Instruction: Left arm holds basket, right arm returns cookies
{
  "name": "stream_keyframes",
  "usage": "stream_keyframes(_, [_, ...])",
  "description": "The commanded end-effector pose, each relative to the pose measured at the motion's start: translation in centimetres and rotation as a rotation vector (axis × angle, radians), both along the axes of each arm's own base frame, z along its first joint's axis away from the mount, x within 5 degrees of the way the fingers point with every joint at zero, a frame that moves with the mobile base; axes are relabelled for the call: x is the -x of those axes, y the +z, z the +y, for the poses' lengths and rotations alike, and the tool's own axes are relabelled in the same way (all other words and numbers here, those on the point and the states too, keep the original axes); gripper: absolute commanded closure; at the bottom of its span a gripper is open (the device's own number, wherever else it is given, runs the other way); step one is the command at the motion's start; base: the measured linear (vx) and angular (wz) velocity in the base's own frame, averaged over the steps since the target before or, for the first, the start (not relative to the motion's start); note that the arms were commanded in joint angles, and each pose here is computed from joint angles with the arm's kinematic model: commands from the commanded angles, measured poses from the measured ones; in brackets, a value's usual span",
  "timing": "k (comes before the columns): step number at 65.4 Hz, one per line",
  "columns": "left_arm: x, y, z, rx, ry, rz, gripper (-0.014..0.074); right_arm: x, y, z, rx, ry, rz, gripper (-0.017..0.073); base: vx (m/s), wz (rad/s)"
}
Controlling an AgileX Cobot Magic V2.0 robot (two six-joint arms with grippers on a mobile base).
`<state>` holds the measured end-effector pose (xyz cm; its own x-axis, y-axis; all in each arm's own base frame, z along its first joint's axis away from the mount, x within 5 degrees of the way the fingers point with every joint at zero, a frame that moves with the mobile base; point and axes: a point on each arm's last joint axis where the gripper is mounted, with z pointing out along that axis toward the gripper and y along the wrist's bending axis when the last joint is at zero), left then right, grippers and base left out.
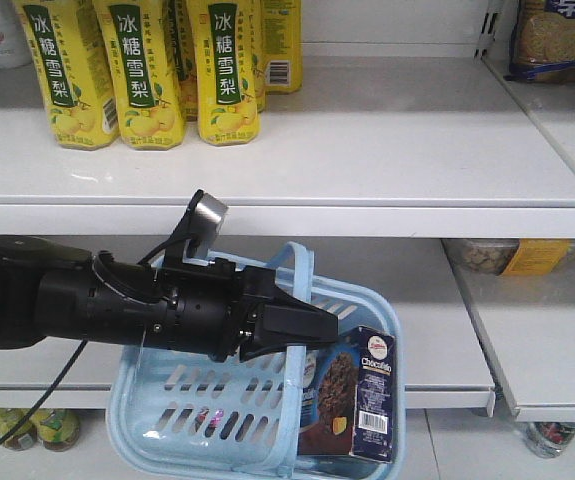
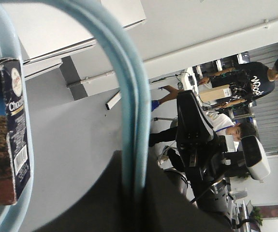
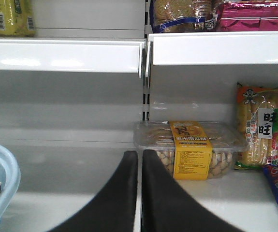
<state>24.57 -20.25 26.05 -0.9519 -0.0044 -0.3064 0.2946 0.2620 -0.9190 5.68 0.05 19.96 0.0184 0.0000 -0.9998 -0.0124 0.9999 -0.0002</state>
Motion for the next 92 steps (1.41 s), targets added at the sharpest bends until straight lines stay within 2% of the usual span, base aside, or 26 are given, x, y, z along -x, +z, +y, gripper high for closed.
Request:
stream_keyframes(1, [0.0,3.2,0.0,0.15,0.031,-0.021,0.0596,0.1,0.2,0.0,0.012,0.0,-0.072,0.0566,0.0,0.0])
stream_keyframes(48, [0.0,3.2,0.0,0.15,0.031,-0.021,0.0596,0.1,0.3,0.0,0.001,0.002,-0.081,0.0566,0.0,0.0])
stream_keyframes(53, [0.0,3.2,0.0,0.15,0.031,-0.021,0.0596,0.2,1.2,0.1,-0.018,0.005,-0.119,0.0566,0.0,0.0])
stream_keyframes(61, [0.0,3.2,0.0,0.15,0.031,-0.021,0.0596,0.6,3.9,0.1,0.002,0.004,-0.185,0.0566,0.0,0.0])
stream_keyframes(75, [0.0,3.2,0.0,0.15,0.031,-0.021,0.0596,-1.0,8.1,0.0,-0.005,-0.008,-0.071,0.0566,0.0,0.0])
stream_keyframes(78, [0.0,3.2,0.0,0.15,0.031,-0.021,0.0596,-1.6,8.7,0.0,-0.026,-0.007,-0.042,0.0566,0.0,0.0])
stream_keyframes(87, [0.0,3.2,0.0,0.15,0.031,-0.021,0.0596,-3.8,9.2,0.0,-0.148,-0.004,0.05,0.0566,0.0,0.0])
stream_keyframes(92, [0.0,3.2,0.0,0.15,0.031,-0.021,0.0596,-4.7,8.8,0.1,-0.162,-0.007,0.093,0.0566,0.0,0.0])
